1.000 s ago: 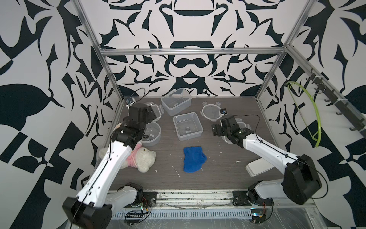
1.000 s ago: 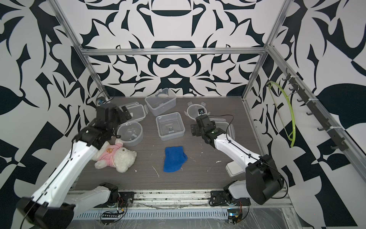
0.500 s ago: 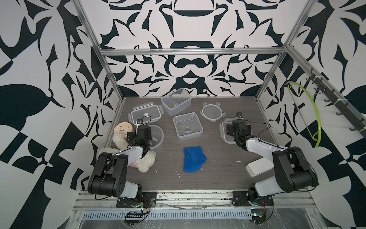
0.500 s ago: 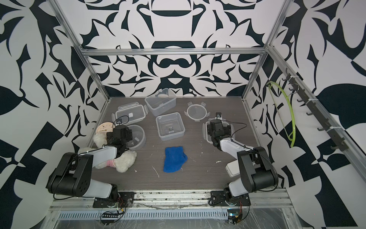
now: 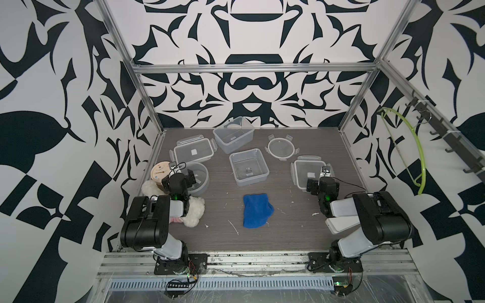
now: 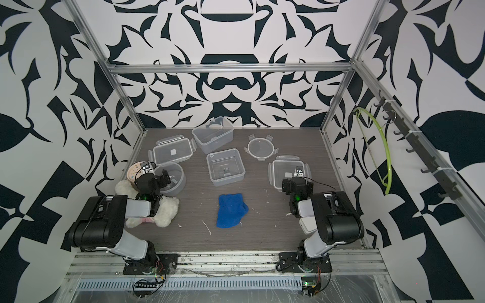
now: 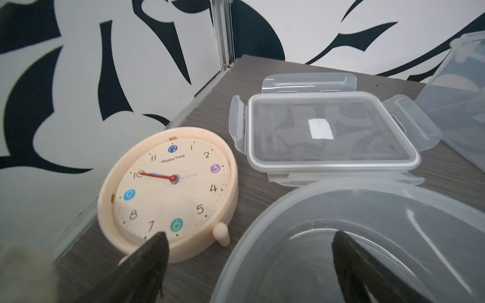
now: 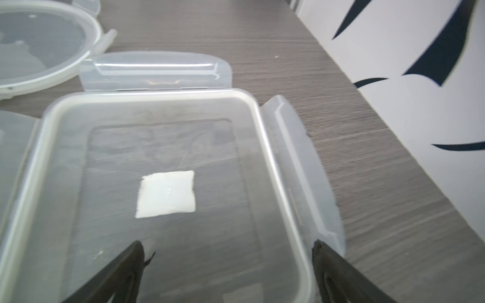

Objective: Wipe the insides of the lunch boxes
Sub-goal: Reset both arms

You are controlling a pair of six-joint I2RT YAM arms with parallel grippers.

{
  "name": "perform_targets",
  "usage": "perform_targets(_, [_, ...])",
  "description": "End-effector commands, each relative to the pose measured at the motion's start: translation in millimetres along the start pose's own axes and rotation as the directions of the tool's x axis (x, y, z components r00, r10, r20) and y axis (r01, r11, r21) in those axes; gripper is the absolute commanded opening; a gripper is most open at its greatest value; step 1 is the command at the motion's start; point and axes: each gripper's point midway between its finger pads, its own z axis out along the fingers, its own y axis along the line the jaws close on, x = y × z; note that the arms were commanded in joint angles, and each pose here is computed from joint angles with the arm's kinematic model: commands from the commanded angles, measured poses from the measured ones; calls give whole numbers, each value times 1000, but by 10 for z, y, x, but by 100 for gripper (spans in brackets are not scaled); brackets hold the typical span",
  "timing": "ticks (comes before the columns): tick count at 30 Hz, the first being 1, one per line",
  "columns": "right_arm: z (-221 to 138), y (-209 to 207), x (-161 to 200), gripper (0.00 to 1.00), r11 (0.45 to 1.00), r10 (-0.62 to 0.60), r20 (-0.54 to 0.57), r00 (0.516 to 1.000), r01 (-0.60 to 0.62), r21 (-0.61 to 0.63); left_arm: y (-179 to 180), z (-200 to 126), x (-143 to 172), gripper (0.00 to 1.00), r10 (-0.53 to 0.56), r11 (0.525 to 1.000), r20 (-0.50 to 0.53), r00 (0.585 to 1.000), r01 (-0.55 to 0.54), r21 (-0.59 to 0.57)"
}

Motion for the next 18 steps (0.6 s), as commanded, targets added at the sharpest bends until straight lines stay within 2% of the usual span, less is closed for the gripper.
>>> perform_targets(1, [-20,175,-434,100,996,5,148,989,9,-93,-25,2,-63,100,-29,999,43,999,28,26])
perform_targets(11, [-23,191,-433,100,995,-1,139,990,15,-101,-50,40,-41,100,-27,999,0,1000,27,47])
perform_targets(18, [-23,189,-434,100,995,-1,140,990,15,-101,-55,24,-46,100,-25,998,10,1000,25,50])
